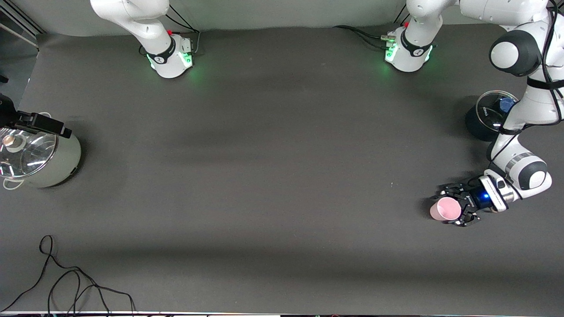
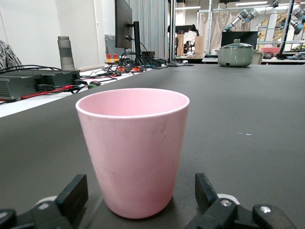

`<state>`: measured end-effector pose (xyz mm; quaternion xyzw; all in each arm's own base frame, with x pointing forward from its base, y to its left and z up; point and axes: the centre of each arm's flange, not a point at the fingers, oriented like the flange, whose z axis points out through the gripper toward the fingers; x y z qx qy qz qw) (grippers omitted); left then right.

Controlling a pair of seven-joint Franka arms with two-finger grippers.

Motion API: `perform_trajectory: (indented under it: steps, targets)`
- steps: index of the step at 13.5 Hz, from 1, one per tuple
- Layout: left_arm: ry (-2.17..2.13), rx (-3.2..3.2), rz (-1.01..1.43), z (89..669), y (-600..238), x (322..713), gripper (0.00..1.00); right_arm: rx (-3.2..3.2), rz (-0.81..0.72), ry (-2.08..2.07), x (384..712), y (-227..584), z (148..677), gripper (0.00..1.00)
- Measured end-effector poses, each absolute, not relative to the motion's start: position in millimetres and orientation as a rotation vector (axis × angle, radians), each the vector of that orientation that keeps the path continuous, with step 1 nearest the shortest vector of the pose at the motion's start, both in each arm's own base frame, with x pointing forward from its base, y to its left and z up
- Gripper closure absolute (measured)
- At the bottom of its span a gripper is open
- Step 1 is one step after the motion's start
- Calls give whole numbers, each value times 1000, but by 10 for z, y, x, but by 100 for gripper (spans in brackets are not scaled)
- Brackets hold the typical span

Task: Transfer pink cup from left to right arm
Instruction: 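Close the left gripper around the pink cup's body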

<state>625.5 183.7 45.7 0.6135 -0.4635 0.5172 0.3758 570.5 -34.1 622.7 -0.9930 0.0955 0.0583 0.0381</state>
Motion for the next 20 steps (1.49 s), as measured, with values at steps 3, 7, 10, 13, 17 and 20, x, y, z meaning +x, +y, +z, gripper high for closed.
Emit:
perform_trajectory:
  steps: [3,7,10,13,17,20]
  targets:
    - [-1184,1570,1321,457,1829,6257,15,-3046,181,293,5703,-340,6226,0]
    - [-1175,1571,1315,457,1816,6260,34,-3046,182,293,5702,-340,6226,0]
    - [-1141,1586,1292,482,1818,6277,34,-3046,183,293,5701,-340,6225,0]
    - [-1098,1612,1264,649,1859,6364,34,-3046,184,293,5701,-340,6225,0]
    - [-1070,1638,1232,1152,1860,6567,34,-3046,184,294,5701,-344,6225,0]
    - [-1077,1634,1234,1535,1824,6681,34,-3046,184,295,5700,-348,6226,0]
